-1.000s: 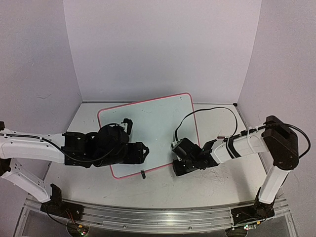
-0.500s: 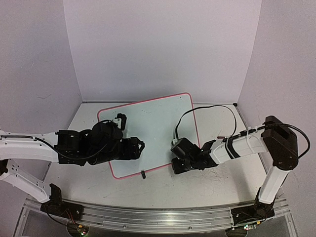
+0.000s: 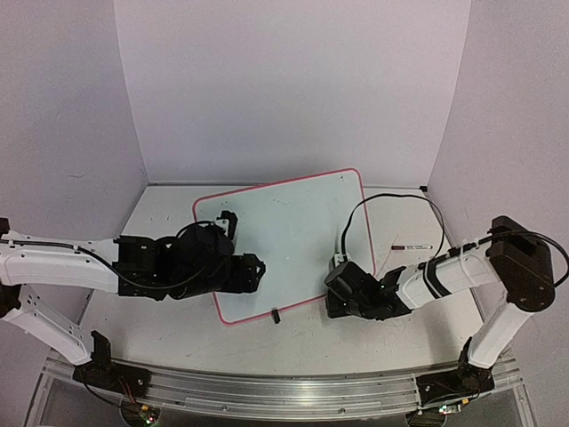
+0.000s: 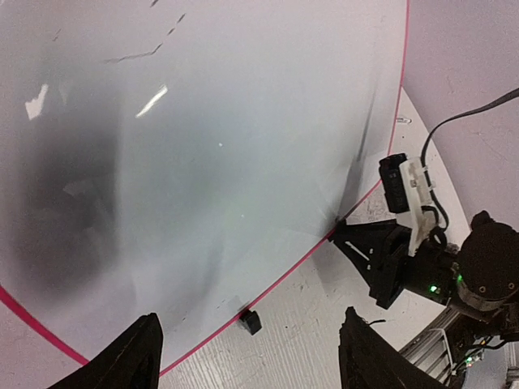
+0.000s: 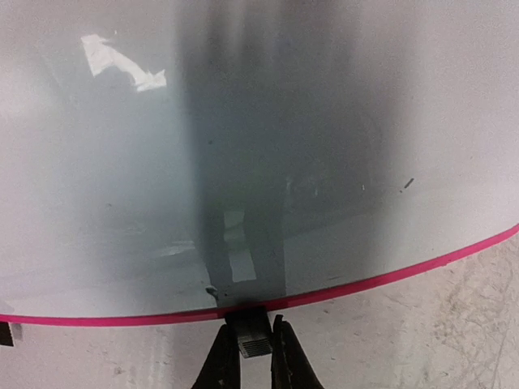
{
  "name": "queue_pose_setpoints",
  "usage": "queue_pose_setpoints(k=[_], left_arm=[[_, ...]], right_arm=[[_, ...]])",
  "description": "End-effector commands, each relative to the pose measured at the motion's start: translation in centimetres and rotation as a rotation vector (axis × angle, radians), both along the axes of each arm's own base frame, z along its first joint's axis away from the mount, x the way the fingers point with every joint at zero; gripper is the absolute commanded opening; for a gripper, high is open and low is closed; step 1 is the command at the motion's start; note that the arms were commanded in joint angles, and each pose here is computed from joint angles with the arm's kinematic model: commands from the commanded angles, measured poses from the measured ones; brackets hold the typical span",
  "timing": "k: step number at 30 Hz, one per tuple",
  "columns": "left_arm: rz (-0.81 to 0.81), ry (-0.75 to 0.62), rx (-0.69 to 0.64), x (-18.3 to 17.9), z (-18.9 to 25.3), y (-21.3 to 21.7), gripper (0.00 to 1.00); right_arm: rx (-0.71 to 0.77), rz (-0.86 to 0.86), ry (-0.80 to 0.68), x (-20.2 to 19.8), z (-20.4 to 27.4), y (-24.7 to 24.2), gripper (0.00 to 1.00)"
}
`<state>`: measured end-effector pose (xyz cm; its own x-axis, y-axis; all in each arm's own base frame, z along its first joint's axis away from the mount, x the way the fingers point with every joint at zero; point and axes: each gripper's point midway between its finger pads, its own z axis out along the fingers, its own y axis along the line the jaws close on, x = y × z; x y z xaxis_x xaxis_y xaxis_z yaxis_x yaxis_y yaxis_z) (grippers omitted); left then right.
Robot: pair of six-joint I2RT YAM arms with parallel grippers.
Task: Write a sentence on the whiteboard
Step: Move the whiteboard to the center of the board.
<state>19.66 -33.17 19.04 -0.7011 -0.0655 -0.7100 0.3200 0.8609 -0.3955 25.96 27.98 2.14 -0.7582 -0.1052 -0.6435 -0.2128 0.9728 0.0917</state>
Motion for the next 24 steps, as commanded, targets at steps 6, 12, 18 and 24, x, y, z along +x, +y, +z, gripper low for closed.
queue_pose_setpoints(k=[6, 12, 18, 24], left_arm=[[-0.059, -0.027, -0.027, 0.5, 2.0, -3.0, 0.76], [-0.068, -0.014, -0.049, 0.4, 1.9, -3.5, 0.76], [-0.076, -0.014, -0.052, 0.3, 1.9, -3.7, 0.77], [-0.062, -0.004, -0.017, 0.5, 0.4, -3.5, 0.77]], right_arm=[[0.023, -0.362, -0.091, 0.7, 0.6, -8.2, 0.0], [0.004, -0.4, -0.104, 0.7, 0.2, -9.8, 0.0], [-0.013, -0.367, -0.144, 1.4, 1.1, -9.5, 0.0], [-0.05, -0.423, -0.165, 1.4, 1.6, -10.4, 0.0]])
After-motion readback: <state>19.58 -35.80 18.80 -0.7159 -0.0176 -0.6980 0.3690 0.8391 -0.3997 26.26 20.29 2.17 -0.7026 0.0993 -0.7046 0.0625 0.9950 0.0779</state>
